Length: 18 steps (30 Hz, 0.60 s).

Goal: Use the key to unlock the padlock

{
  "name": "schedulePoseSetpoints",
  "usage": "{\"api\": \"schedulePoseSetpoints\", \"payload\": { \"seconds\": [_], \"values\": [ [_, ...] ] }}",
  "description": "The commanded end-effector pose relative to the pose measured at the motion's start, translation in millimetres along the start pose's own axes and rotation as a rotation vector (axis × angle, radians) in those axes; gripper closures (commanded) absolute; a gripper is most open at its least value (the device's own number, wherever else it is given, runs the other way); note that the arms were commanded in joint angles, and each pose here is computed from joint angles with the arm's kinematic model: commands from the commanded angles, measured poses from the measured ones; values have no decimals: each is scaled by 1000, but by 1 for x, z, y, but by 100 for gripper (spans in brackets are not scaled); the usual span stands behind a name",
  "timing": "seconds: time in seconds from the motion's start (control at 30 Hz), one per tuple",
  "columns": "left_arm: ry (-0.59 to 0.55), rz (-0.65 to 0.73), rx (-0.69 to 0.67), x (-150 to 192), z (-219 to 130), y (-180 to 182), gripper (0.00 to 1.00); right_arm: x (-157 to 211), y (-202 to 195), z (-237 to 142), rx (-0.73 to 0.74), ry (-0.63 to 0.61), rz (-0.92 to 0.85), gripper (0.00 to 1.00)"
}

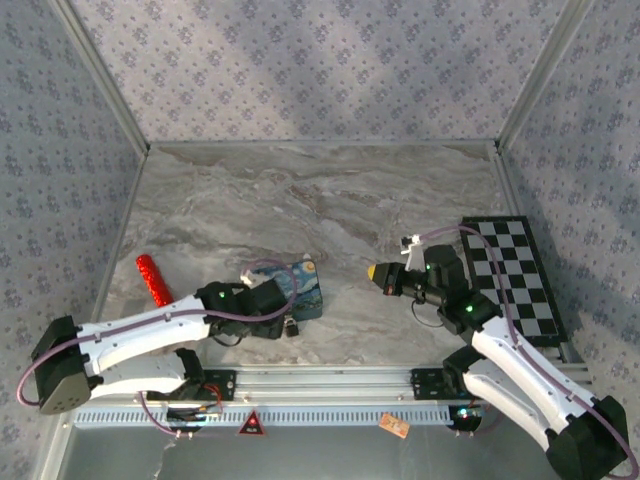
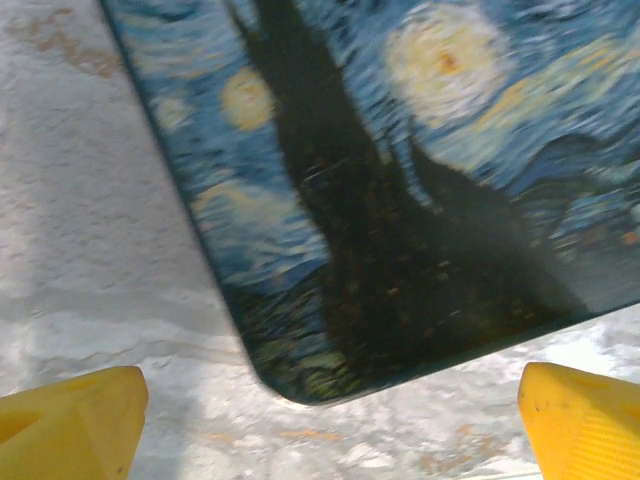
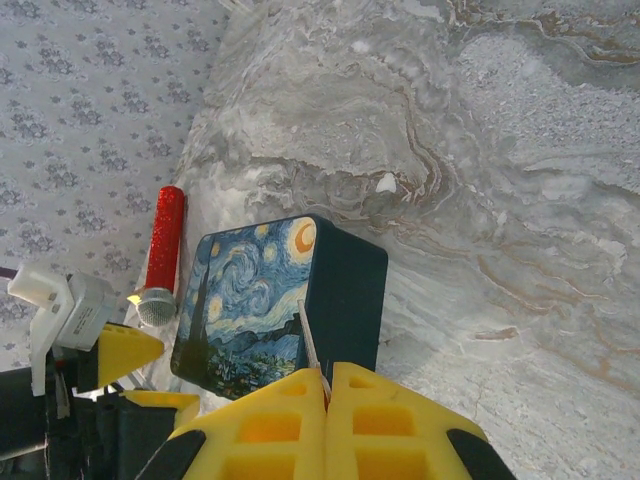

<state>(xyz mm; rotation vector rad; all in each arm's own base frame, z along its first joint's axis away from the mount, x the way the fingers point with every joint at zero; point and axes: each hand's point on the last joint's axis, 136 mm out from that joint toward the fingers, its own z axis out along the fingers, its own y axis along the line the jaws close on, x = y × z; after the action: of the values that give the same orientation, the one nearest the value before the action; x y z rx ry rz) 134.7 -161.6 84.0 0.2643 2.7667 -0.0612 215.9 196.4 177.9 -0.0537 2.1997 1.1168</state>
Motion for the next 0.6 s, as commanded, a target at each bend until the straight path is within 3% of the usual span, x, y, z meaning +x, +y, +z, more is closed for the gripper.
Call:
{"api": "schedulePoseSetpoints", "payload": {
  "seconds": [0.0, 0.3, 0.57],
  "values": [
    [-10, 18, 66, -9, 10, -21, 4, -12, 7, -6, 2, -39, -25, 100],
    [4, -12, -4, -40, 37, -34, 5, -10, 5, -3, 5, -29, -12, 100],
    [-47, -88, 19, -90, 51, -54, 5, -9, -1, -3, 18, -38, -8, 100]
  ]
}}
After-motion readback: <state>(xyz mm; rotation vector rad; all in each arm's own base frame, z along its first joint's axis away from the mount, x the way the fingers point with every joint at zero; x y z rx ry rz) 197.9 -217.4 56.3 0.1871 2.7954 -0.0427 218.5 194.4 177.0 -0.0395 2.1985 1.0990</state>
